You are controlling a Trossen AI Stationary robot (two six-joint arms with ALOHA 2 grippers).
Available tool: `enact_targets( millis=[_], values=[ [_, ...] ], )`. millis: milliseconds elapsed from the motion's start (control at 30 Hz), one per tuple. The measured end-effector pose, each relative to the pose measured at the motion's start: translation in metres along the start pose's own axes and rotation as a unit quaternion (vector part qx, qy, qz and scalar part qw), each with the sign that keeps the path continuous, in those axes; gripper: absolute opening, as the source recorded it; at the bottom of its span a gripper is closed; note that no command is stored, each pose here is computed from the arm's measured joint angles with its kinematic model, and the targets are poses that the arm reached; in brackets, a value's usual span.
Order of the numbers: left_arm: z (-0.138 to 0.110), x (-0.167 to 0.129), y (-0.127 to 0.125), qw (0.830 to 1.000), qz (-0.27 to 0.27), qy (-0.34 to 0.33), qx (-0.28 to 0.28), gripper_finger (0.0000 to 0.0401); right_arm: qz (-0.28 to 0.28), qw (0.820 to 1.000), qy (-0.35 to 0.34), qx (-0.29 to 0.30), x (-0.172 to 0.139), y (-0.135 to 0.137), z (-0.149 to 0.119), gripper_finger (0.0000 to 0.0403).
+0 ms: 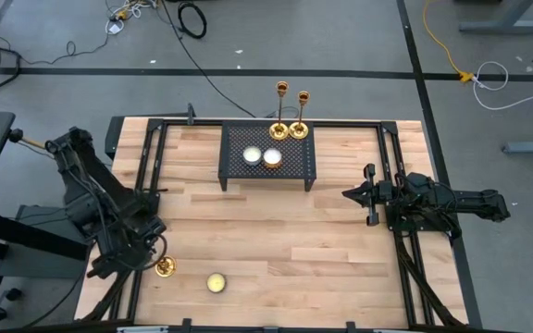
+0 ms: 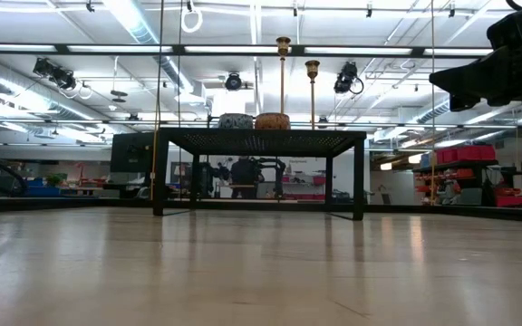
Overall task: Pick & Place candle stick holders
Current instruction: Put the gold candle holder on the shelf
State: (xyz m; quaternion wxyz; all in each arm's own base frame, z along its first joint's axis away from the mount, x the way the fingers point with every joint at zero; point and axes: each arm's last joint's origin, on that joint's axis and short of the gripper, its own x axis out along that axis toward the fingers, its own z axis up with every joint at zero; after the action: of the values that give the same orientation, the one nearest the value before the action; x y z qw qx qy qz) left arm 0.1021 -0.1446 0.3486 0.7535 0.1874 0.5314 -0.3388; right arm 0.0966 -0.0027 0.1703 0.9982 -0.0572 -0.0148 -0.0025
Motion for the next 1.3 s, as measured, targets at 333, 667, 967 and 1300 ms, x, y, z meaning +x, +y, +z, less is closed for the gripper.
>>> enact_targets(
  millis=[333,667,967,1300],
  values=[
    [-0.007,0.024,0.0,0.998,-0.026,0.039,-0.033,0.0288,0.0,1.0,0.0,0.0,0.0,0.0,0.0,0.0013],
    [-0.009,0.032,0.0,0.998,-0.022,0.043,-0.038,0.0267,0.0,1.0,0.0,0.0,0.0,0.0,0.0,0.0013],
    [-0.009,0.032,0.0,0.998,-0.021,0.043,-0.038,0.021,0.0,1.0,0.0,0.0,0.0,0.0,0.0,0.0013],
    [-0.009,0.032,0.0,0.998,-0.021,0.042,-0.038,0.0168,0.0,1.0,0.0,0.0,0.0,0.0,0.0,0.0013]
  ],
)
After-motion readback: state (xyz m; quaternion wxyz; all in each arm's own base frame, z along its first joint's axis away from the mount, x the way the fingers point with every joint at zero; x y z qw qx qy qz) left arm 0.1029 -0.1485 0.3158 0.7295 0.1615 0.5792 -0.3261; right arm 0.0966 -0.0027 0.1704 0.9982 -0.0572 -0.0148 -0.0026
